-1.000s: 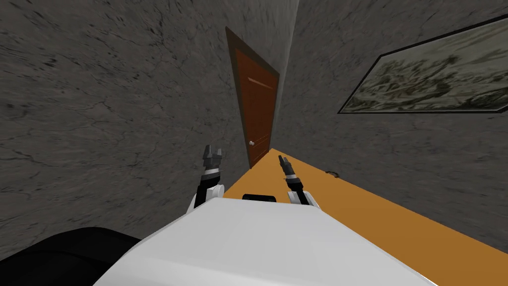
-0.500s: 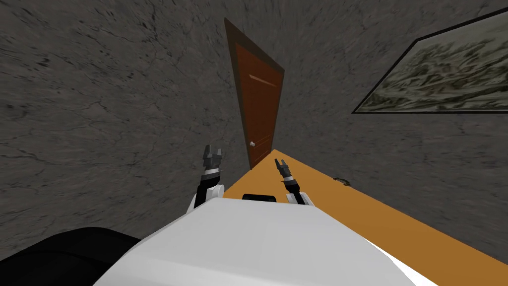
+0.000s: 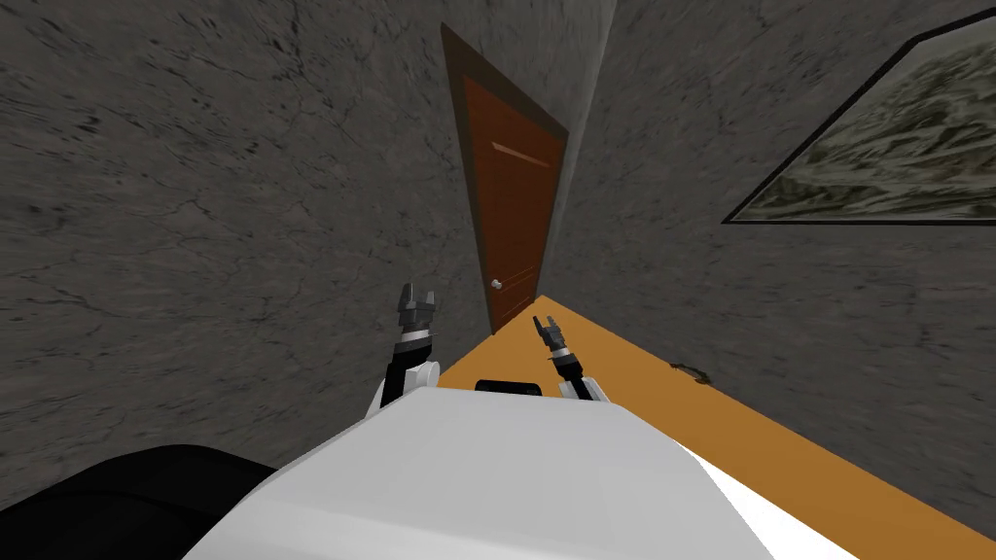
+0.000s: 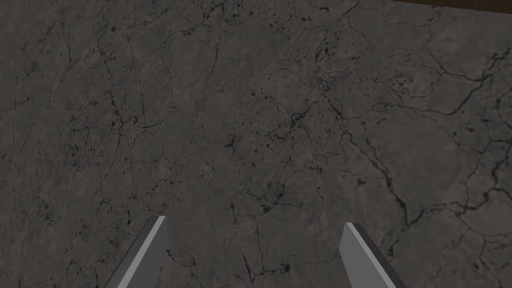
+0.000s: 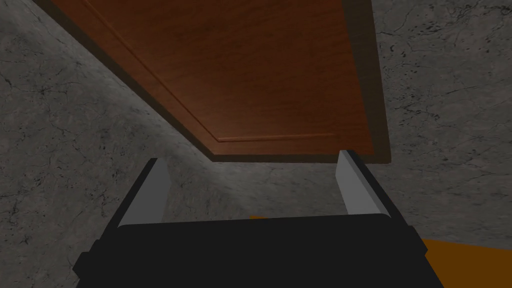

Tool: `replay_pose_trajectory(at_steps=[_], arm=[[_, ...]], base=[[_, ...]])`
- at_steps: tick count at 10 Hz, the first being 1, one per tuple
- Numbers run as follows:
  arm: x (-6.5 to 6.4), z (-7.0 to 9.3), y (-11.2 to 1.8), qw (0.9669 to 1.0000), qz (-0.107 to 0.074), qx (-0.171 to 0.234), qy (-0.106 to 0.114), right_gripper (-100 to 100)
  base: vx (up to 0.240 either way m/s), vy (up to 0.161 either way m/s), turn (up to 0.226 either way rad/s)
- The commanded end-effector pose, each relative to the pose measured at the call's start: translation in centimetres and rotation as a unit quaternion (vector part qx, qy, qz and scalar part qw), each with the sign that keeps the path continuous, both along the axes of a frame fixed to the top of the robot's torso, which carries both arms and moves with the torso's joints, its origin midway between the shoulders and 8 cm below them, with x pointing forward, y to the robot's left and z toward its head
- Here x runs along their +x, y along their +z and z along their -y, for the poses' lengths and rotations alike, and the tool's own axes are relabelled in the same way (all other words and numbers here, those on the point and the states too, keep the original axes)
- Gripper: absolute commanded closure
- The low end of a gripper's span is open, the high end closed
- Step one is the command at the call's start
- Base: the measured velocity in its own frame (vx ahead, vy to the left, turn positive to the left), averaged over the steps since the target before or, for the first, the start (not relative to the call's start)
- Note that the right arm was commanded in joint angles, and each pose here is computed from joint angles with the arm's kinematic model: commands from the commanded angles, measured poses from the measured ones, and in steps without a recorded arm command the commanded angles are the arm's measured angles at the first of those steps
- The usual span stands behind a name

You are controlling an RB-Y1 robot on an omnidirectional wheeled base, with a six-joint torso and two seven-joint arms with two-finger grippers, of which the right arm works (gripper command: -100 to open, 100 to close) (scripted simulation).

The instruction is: Pull the door open

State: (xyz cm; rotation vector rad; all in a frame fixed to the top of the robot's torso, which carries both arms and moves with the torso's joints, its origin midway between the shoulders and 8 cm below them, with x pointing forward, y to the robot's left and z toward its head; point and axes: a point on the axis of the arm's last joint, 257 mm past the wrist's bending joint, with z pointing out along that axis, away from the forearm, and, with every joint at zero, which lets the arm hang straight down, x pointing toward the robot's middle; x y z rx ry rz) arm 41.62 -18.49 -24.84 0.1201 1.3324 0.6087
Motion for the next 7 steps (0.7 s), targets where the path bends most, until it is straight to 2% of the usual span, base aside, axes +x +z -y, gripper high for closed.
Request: replay_pose_trajectory(at_steps=[1,4,7], arm=[[-0.2,-0.5,-1.0,0.9998,-0.003,-0.018,0.004,-100],[-0.6,-2.0,-3.6,0.9977,-0.012,-0.065,0.017,-100],[-1.1,-3.2,-5.5,0.9945,-0.017,-0.100,0.029,-100]], base=[[0.080,-0.058,0.086],[0.091,-0.056,0.120],[0.114,-0.065,0.113]])
